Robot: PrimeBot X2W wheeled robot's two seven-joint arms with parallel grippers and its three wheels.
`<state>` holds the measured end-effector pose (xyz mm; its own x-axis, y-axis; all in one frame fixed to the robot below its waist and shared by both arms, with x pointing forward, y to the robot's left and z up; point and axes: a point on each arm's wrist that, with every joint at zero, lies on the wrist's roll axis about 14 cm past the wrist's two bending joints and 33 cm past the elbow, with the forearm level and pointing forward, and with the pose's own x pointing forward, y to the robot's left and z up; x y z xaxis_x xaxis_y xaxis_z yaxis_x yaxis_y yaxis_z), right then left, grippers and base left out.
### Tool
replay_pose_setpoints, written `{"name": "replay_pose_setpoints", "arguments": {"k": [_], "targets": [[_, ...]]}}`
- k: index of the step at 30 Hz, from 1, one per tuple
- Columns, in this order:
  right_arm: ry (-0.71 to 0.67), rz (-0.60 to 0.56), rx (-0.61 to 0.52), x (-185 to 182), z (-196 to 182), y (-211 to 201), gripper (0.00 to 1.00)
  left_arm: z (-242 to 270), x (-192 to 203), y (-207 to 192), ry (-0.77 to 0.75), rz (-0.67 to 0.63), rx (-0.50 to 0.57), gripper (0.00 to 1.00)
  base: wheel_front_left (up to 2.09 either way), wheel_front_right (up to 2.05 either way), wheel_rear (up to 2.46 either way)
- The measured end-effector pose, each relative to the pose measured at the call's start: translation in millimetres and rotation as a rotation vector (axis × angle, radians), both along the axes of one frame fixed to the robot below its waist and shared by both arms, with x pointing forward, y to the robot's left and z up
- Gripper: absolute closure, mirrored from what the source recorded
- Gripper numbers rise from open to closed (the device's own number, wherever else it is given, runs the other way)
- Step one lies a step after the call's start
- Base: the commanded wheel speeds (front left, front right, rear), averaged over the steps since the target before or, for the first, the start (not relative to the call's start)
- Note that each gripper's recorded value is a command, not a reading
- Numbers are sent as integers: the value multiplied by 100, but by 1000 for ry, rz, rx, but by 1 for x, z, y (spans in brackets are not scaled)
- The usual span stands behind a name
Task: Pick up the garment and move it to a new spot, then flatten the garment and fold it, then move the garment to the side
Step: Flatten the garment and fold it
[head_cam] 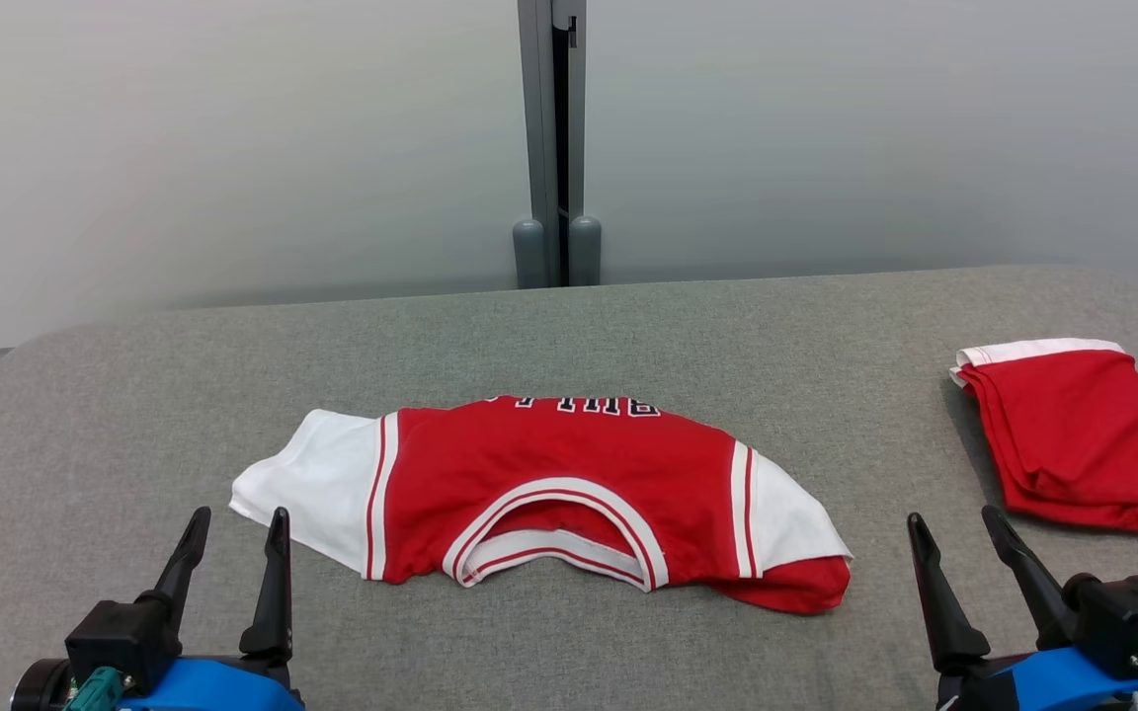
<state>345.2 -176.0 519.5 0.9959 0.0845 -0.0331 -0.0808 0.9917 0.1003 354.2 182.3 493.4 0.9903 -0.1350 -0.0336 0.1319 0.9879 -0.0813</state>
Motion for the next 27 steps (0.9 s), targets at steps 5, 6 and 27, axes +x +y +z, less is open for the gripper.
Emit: {"name": "replay_pose_setpoints", "arguments": {"k": [5, 6, 27], "targets": [[3, 0, 0, 0, -1, 0, 0, 0, 1, -5, 3, -15, 7, 0, 0, 0, 0], [5, -1, 0, 1, -1, 0, 0, 2, 2, -8, -1, -27, 9, 0, 0, 0, 0], [94, -61, -2, 37, -38, -19, 0, -90, 16, -210, 427, -625, -54, 0, 0, 0, 0]]}}
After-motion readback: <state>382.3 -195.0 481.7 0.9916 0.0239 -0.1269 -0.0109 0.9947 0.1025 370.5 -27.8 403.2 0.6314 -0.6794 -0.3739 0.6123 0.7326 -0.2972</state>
